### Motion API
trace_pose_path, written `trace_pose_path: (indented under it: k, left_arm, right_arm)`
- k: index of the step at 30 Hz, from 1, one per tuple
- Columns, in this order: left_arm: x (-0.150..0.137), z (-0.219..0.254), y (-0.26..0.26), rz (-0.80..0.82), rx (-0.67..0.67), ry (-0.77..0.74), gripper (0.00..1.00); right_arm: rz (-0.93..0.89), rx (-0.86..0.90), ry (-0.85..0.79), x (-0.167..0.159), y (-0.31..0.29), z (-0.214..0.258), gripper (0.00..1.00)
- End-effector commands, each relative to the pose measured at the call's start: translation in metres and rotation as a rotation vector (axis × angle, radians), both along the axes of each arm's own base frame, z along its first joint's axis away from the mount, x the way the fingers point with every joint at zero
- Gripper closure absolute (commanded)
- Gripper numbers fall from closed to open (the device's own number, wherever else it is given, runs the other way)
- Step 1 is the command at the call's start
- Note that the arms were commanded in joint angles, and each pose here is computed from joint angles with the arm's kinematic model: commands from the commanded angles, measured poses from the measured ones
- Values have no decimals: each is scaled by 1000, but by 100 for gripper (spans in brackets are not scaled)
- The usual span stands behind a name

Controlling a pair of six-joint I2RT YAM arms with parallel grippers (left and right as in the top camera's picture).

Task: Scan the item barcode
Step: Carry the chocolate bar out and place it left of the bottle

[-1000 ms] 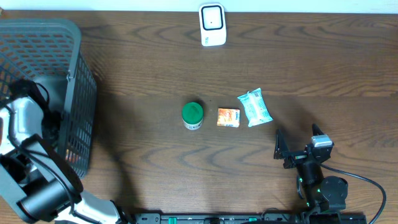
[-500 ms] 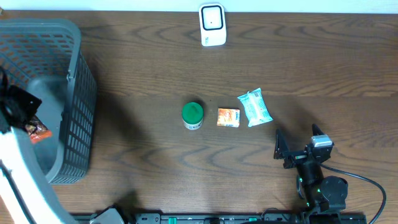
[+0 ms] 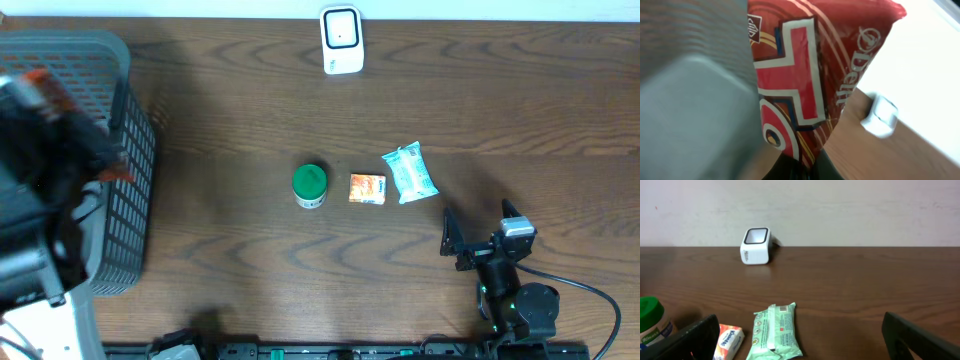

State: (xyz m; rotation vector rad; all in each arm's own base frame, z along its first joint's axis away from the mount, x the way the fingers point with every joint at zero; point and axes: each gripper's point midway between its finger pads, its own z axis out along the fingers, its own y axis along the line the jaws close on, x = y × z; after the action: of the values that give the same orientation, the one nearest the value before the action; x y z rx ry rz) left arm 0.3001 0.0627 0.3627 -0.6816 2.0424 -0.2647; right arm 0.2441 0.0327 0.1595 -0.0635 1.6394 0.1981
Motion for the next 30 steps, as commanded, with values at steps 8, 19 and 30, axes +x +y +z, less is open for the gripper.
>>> trace_pose_path:
  k: [8,19,30]
  left_arm:
    - [59,-42,-143,-417,29,100,93]
    - [100,-149,-198,-446,161,355,93]
    - [106,-244,-185,-379,175,615,93]
  right_arm:
    - [3,-10,-1,0,1,-1,1]
    - [3,-10,-1,0,1,-1,1]
    - [3,-10,-1,0,1,-1,1]
